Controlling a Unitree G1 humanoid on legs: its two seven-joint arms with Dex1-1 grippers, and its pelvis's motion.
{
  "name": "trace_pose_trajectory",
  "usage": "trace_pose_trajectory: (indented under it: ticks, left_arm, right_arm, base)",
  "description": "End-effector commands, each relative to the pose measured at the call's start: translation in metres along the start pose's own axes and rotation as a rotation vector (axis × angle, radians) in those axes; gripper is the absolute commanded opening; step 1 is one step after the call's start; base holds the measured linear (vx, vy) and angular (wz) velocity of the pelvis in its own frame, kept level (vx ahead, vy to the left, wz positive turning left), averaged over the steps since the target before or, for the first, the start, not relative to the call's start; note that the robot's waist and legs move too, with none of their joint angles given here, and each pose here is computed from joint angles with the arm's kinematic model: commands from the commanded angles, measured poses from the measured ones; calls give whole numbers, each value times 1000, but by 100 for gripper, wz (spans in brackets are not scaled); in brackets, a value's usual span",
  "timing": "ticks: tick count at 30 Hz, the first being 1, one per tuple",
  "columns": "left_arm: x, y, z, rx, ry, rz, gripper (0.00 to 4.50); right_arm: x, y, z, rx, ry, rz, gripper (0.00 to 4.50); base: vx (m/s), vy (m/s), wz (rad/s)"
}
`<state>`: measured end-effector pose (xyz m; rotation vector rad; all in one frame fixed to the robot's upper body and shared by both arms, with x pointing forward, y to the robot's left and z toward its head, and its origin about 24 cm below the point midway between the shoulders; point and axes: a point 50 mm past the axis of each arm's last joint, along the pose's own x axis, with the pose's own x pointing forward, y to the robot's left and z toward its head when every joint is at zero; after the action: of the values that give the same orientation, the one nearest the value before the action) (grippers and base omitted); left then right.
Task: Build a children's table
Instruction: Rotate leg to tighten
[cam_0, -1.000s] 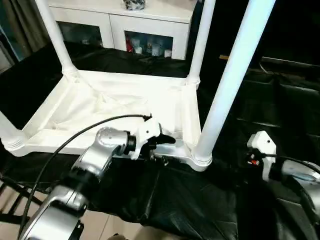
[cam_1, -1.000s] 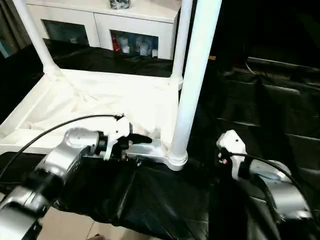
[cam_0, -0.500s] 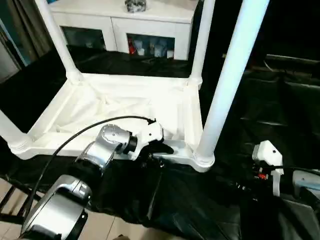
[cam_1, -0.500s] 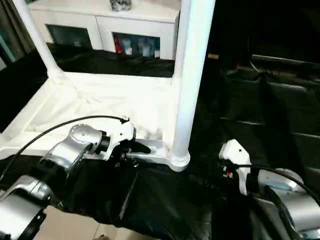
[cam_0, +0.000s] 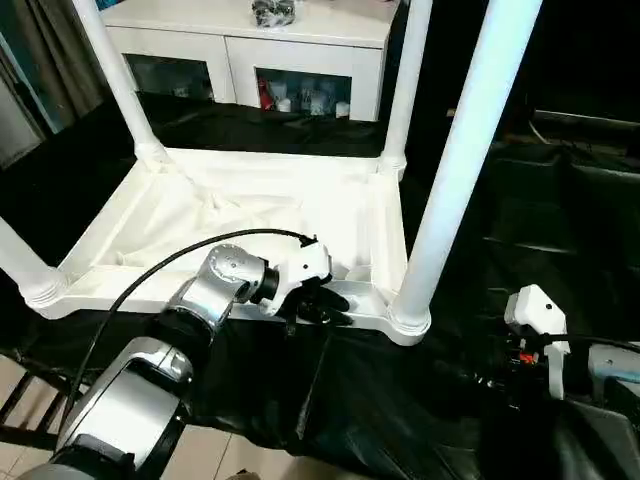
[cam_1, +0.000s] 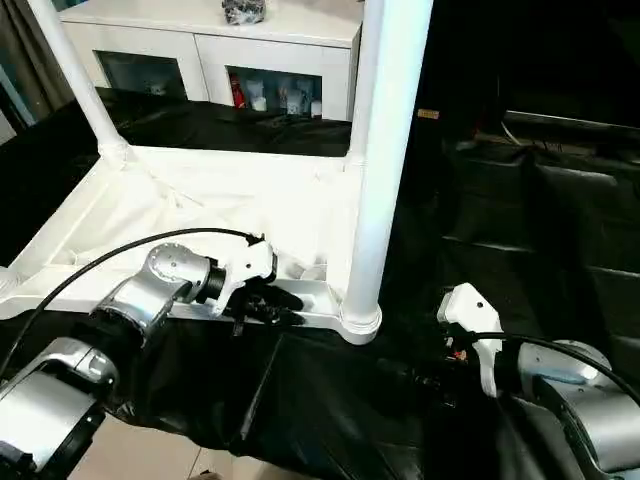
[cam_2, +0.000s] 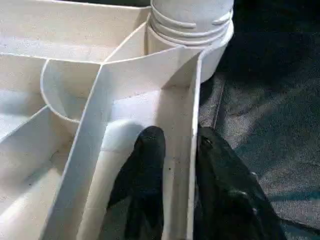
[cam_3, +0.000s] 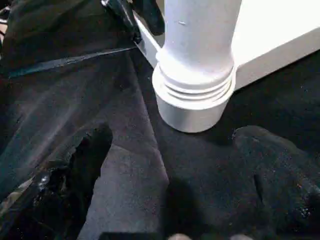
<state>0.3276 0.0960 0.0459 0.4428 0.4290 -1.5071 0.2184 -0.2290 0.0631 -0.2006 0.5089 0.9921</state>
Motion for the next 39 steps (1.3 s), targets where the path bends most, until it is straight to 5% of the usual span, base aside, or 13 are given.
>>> trace_pose_trajectory:
  ticks: [1,7,11,19,39]
  left_arm:
    - [-3,3,-6,-6,56,18,77]
    - [-6,2,-11,-34,61,22,27]
    - [-15,1,-15,-87,9,44,5]
    - [-22,-8,-23,-106,-13,42,5]
    - [-28,-11,-26,-134,34,35,0]
  right_arm:
    - [-4,-1,10,-25,-15,-9,450]
    - [11,-2,18,-55,-67,-11,450]
    - [38,-11,30,-105,-140,-101,450]
    - [58,-18,31,-144,-107,-44,450]
    - [95,-26,33,-114,-146,39,280]
  base:
    - [0,0,0]
    - [0,0,0]
    - [0,0,0]
    - [0,0,0]
    - [0,0,0]
